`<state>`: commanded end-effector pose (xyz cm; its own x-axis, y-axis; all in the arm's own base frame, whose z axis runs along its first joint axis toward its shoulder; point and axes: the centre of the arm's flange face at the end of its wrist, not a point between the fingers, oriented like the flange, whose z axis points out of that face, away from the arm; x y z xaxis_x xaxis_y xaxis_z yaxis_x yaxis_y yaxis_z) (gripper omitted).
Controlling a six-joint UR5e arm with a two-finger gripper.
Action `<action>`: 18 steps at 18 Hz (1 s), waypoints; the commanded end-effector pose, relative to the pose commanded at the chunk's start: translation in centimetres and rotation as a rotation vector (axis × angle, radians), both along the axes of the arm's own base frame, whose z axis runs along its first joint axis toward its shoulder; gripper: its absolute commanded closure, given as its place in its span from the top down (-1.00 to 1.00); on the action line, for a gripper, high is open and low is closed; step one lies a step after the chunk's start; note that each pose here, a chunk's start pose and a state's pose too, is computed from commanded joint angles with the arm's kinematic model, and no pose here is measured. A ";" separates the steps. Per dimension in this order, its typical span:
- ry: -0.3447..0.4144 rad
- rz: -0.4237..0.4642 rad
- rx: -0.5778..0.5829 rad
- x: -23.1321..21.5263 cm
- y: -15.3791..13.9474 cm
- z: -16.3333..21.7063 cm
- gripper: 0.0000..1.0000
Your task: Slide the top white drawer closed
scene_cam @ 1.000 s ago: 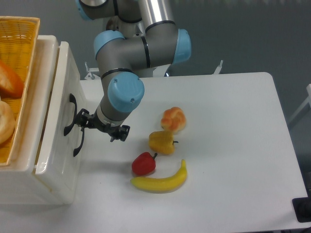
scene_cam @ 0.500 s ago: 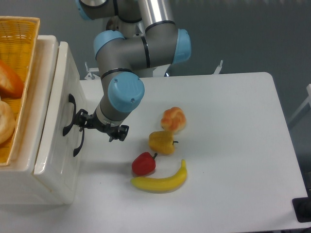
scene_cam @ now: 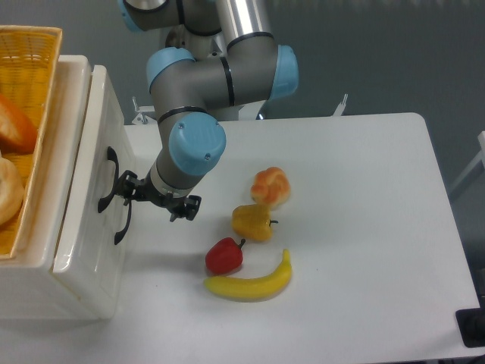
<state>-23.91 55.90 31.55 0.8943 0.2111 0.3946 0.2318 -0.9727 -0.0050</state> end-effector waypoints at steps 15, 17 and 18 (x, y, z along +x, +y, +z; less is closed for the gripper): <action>0.051 -0.026 -0.005 -1.0 -0.1 0.7 1.00; 0.077 -0.038 0.016 -2.4 -0.2 1.7 1.00; 0.092 -0.036 0.017 -3.5 -0.5 2.0 1.00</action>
<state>-27.43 55.39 33.60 0.9339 0.1725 0.3133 0.1948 -0.9800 -0.0412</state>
